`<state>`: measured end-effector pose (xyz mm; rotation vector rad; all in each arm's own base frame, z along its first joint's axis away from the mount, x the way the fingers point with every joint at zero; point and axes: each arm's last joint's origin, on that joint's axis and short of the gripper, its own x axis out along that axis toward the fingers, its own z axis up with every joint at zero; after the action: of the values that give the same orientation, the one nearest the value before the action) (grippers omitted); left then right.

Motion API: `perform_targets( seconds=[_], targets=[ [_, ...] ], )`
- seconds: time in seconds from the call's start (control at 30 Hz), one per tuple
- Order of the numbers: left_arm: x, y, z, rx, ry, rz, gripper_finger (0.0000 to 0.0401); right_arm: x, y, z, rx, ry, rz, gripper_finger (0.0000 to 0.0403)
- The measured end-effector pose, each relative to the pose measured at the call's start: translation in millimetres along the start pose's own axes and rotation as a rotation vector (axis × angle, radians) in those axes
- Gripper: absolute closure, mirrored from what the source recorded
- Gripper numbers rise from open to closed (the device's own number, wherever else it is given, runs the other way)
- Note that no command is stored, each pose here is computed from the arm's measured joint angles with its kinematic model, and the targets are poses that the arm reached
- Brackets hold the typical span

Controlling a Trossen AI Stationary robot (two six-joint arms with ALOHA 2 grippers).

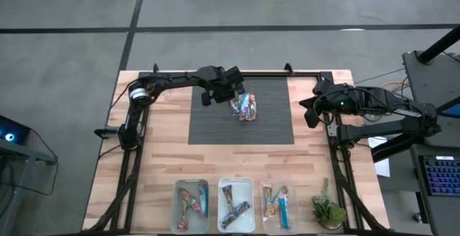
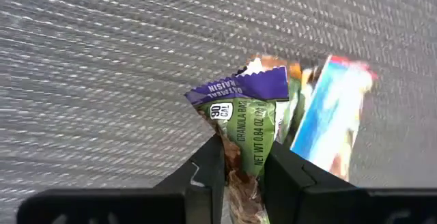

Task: Pick and place Granola Bars by type
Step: Put the blue granola bar into the white bin

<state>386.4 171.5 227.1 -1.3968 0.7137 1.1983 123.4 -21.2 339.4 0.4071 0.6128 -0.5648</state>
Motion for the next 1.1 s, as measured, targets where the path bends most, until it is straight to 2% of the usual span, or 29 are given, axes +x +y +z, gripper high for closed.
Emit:
perform_targets(
  seconds=[0.23, 0.5, 0.67, 0.93, 1.1],
  targets=[
    [-46, -7, -14, 0.157, 0.019, -0.112, 0.0341, 0, 0, 0, 0.000, 0.000, 0.000, 0.0394],
    [-115, -2, -53, 0.272, 0.056, -0.268, 0.0341, 0, 0, 0, 0.001, 0.000, 0.000, 0.0394],
    [-145, 12, -83, 0.311, 0.071, -0.274, 0.0341, 0, 0, 0, 0.001, 0.000, 0.000, 0.0394],
    [-164, 31, -140, 0.407, 0.148, -0.237, 0.0341, 0, 0, 0, 0.001, 0.000, 0.000, 0.0394],
    [-174, 46, -178, 0.423, 0.212, -0.209, 0.0341, 0, 0, 0, 0.001, 0.000, 0.000, 0.0394]
  ],
)
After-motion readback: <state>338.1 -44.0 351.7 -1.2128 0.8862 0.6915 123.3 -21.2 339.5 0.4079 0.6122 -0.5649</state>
